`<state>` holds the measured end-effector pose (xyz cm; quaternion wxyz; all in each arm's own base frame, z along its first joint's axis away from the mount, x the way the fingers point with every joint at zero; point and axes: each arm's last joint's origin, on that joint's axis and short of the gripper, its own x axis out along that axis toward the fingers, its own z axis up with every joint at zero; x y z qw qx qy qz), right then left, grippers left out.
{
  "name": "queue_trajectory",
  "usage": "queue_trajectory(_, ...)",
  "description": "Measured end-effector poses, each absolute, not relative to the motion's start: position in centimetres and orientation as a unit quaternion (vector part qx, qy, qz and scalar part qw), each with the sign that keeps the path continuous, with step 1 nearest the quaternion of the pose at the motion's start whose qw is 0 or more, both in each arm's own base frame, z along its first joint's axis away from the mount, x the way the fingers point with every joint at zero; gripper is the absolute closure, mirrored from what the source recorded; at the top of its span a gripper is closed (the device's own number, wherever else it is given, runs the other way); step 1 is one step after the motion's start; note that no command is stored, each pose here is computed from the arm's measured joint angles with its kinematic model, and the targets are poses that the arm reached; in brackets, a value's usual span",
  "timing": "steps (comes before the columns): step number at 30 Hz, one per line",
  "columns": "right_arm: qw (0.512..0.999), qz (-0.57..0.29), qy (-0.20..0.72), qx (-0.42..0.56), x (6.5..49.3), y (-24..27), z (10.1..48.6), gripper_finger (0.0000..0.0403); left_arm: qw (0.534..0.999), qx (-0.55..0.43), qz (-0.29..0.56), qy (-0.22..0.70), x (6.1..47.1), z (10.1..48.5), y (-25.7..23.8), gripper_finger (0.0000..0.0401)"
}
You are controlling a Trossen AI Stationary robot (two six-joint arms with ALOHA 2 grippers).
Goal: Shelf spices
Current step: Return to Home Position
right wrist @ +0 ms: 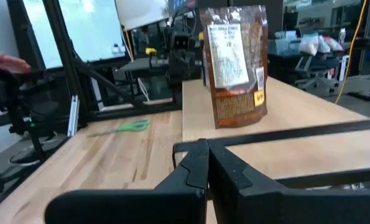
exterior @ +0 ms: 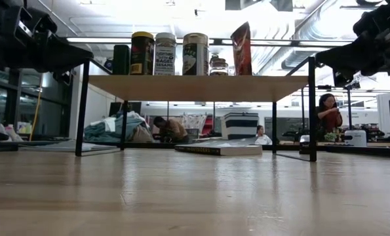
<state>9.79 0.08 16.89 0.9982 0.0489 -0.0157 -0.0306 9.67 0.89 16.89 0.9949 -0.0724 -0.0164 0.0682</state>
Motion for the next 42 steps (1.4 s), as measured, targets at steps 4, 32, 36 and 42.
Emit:
queue_trajectory(4, 0.998, -0.031, -0.009, 0.048, 9.86, 0.09, 16.79, 0.0403, 0.995, -0.072, 0.07, -0.016, 9.68, 16.88, 0.89, 0.04)
queue_trajectory(32, 0.998, -0.031, -0.009, 0.048, 9.87, 0.09, 16.78, 0.0403, 0.995, -0.073, 0.072, -0.017, 9.69, 16.91, 0.91, 0.04)
queue_trajectory(36, 0.998, -0.031, -0.009, 0.048, 9.87, 0.09, 16.76, 0.0403, 0.995, -0.072, 0.072, -0.017, 9.69, 16.91, 0.91, 0.04)
queue_trajectory(42, 0.998, -0.031, -0.009, 0.048, 9.87, 0.09, 16.76, 0.0403, 0.995, -0.072, 0.072, -0.017, 9.69, 16.91, 0.91, 0.04)
